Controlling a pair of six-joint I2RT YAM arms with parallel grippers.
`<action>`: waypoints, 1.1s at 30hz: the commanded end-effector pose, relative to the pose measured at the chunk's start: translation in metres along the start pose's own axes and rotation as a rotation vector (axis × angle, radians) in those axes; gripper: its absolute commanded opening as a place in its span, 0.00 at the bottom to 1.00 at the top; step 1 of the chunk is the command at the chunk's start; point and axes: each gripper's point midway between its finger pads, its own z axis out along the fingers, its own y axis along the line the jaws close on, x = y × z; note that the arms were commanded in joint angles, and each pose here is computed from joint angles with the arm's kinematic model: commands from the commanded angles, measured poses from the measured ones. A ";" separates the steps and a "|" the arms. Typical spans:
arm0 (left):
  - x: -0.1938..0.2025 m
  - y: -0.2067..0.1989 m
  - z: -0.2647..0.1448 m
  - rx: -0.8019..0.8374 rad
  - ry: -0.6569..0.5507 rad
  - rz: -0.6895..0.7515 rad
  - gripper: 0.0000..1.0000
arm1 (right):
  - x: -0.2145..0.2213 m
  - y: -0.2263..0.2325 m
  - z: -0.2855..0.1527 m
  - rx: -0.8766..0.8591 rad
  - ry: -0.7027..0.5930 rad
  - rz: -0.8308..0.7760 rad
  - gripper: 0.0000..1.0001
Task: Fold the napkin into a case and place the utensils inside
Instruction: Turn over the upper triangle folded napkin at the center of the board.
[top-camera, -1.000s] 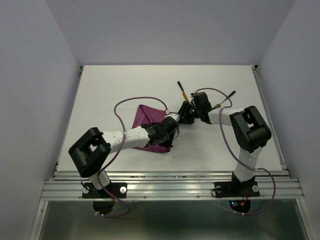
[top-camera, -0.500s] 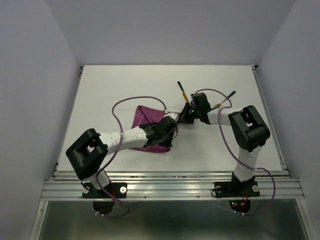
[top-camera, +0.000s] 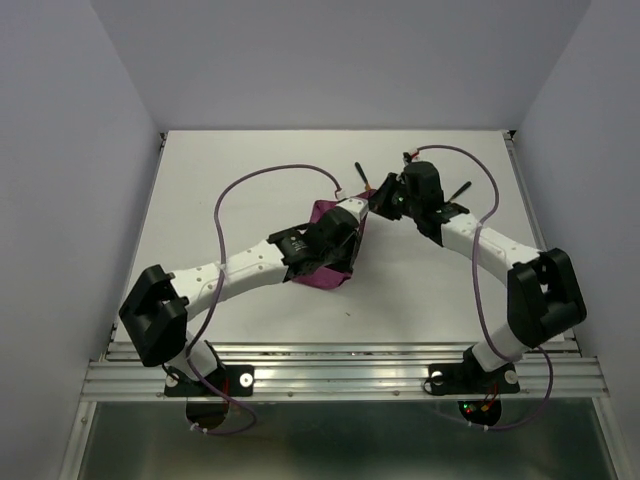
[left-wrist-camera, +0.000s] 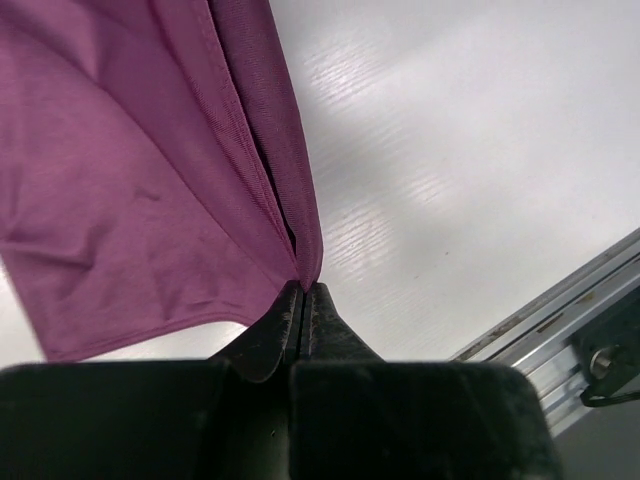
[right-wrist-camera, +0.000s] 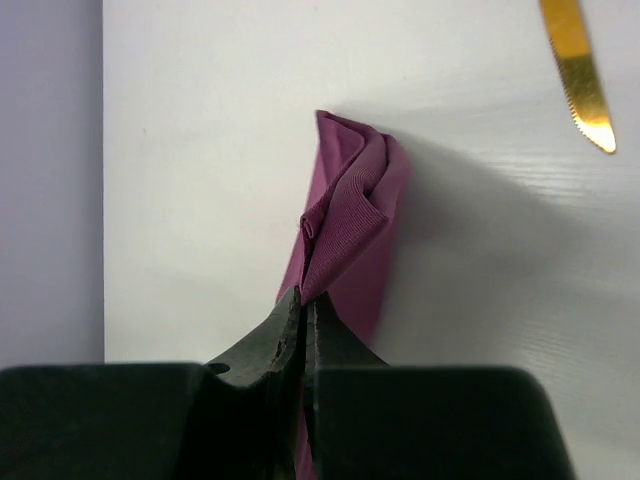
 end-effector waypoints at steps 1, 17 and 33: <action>-0.044 -0.015 -0.032 0.036 -0.091 0.034 0.00 | -0.054 0.019 -0.036 0.034 -0.176 -0.070 0.01; -0.091 -0.127 -0.064 0.341 -0.125 0.137 0.00 | -0.110 -0.010 -0.189 0.360 -0.511 -0.199 0.01; -0.076 -0.271 -0.072 0.647 -0.048 0.256 0.00 | -0.116 -0.033 -0.332 0.668 -0.640 -0.269 0.01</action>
